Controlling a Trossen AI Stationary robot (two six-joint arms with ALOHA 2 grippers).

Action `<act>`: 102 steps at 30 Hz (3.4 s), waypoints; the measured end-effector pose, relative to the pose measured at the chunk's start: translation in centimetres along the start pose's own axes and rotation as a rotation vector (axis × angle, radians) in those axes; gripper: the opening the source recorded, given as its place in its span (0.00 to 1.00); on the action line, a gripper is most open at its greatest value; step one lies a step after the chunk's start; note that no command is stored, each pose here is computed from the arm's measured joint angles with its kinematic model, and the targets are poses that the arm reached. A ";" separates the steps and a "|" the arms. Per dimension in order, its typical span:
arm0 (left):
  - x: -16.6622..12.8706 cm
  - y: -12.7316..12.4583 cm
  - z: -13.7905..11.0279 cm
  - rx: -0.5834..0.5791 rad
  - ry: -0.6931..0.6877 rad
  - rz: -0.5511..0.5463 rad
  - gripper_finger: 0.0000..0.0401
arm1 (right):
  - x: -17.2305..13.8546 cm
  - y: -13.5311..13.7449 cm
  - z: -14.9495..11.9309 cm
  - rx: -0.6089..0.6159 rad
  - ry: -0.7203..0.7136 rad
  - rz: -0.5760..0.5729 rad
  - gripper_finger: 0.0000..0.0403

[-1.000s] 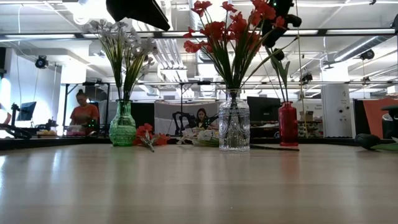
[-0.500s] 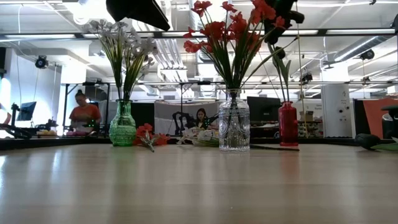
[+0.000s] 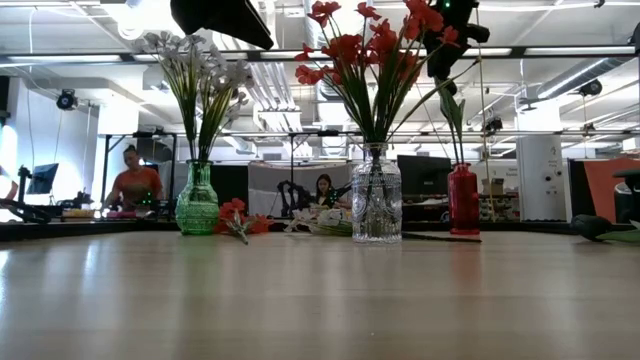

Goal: Sort flowers into vase by color
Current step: Put the left black flower into the red vase, then put the white flower into the green vase

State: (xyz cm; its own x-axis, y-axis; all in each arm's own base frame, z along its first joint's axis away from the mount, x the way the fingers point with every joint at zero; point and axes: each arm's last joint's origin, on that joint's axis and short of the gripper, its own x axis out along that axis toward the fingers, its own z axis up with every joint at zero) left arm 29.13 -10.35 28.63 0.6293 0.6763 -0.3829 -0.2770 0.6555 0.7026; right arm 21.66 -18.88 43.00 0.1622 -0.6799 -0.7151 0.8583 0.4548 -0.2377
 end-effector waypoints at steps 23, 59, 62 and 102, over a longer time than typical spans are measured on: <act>0.0 0.0 0.0 -0.008 0.000 -0.002 0.34 | -1.8 -0.8 -0.9 0.014 0.006 0.002 0.67; 0.0 0.0 0.0 -0.020 -0.001 -0.003 0.34 | -12.6 2.7 -8.2 0.021 0.184 0.528 0.63; 0.0 0.0 0.0 -0.020 -0.001 -0.003 0.34 | -12.5 4.2 -8.9 -0.044 0.230 0.561 0.62; -6.2 2.4 -0.1 -0.010 -0.215 -0.117 0.34 | -0.1 13.3 -28.0 -0.394 0.070 0.429 0.59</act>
State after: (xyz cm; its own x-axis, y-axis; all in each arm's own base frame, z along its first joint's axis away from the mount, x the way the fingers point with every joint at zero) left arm 24.53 -12.95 32.64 0.7976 0.5088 -0.3239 -0.1994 0.7293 0.6545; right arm 19.44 3.31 21.49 0.4116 -0.3541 -0.8397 0.4751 0.8697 -0.1339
